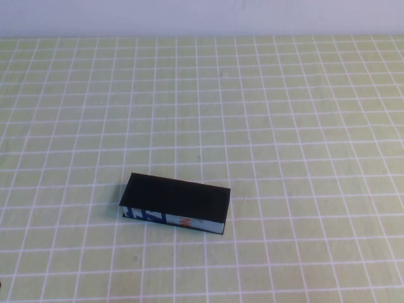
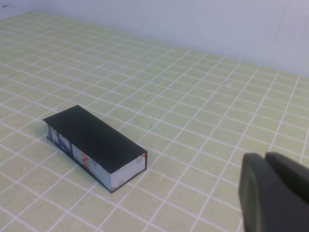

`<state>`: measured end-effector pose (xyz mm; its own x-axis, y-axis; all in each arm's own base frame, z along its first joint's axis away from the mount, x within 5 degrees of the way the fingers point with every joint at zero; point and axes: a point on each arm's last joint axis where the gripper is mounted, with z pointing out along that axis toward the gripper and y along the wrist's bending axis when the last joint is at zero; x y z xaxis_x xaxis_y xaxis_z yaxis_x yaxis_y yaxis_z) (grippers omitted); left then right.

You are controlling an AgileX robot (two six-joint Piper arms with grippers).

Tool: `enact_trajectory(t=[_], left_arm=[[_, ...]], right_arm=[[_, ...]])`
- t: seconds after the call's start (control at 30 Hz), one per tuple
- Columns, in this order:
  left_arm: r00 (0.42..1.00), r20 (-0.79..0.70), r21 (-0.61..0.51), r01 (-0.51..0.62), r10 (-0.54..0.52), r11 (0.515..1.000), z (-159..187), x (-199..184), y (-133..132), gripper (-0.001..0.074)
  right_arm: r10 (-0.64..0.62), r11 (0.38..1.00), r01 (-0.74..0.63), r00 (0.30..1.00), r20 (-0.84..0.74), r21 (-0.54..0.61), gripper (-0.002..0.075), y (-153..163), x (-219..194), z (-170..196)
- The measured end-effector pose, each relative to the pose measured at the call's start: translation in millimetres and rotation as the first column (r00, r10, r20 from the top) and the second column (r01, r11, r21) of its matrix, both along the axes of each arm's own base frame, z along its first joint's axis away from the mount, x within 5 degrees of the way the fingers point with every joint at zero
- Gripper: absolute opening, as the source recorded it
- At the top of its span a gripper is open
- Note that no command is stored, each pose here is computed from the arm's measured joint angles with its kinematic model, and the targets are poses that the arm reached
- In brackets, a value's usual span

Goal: Return glasses to glasses case

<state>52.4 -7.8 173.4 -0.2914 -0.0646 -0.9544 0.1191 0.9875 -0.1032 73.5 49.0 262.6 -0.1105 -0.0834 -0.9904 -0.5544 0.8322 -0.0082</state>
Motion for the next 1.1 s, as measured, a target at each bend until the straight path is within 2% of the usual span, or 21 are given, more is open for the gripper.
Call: enact_trajectory(t=[0.67,0.9,1.1], left_arm=[[1.0,0.0,0.0,0.0,0.0,1.0,0,0,0,-0.0003],[1.0,0.0,0.0,0.0,0.0,1.0,0,0,0,-0.0004],[1.0,0.0,0.0,0.0,0.0,1.0,0,0,0,-0.0003]], right_arm=[[-0.015,1.0,0.014,0.999,0.039,0.024,-0.0018,-5,-5,4],[-0.156,0.986,0.148,0.981,0.118,0.069,-0.0018,-23,-20,9],[-0.294,0.951,0.281,0.952,0.09,0.132,-0.0018,-31,-27,-13]])
